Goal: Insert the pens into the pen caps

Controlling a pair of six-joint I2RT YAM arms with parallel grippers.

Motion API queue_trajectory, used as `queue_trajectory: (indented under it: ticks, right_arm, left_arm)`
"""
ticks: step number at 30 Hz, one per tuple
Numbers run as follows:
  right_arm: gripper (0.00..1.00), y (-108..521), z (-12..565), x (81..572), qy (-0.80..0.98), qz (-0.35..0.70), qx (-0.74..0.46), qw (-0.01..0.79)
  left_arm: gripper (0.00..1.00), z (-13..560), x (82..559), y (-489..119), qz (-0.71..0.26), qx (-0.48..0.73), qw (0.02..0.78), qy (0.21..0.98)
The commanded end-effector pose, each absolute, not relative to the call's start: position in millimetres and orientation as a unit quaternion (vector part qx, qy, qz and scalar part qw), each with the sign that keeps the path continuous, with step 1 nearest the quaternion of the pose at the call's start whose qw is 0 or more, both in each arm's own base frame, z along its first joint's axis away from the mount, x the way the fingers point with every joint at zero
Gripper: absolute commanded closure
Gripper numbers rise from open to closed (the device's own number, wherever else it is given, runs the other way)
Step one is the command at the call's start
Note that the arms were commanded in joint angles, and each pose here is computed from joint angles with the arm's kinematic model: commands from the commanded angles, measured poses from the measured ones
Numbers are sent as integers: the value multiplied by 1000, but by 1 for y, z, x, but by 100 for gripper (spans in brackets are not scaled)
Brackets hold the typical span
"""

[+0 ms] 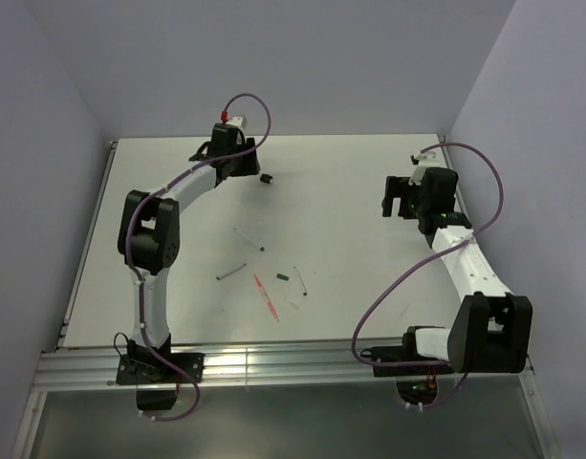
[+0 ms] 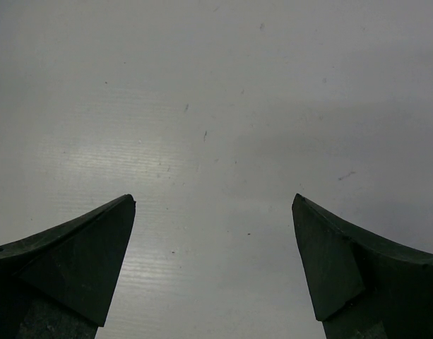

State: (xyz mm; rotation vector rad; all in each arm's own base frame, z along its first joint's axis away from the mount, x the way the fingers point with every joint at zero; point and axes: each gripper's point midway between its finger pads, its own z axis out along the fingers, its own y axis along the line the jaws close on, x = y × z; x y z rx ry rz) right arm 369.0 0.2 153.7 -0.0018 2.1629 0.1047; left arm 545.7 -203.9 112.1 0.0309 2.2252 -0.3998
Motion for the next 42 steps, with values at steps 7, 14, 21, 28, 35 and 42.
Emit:
queue_trajectory:
  ticks: [7, 14, 21, 28, 35, 42]
  right_arm:
    - [0, -1, 169, 379, 871, 55, 2, 488]
    - [0, 2, 164, 380, 874, 71, 3, 481]
    - [0, 1, 163, 380, 875, 70, 4, 480]
    - [0, 1, 164, 381, 876, 72, 3, 477]
    - [0, 0, 168, 380, 873, 70, 4, 482]
    - [0, -1, 168, 380, 873, 68, 5, 482]
  left_arm:
    - [35, 97, 595, -229, -166, -40, 454, 874]
    - [36, 75, 611, -234, -165, -51, 450, 876]
    - [37, 62, 606, -246, -187, -30, 424, 886]
    - [44, 47, 588, -253, -205, -19, 390, 897]
    - [47, 39, 581, -249, -166, -14, 390, 905]
    - [53, 34, 582, -243, -134, -17, 392, 910]
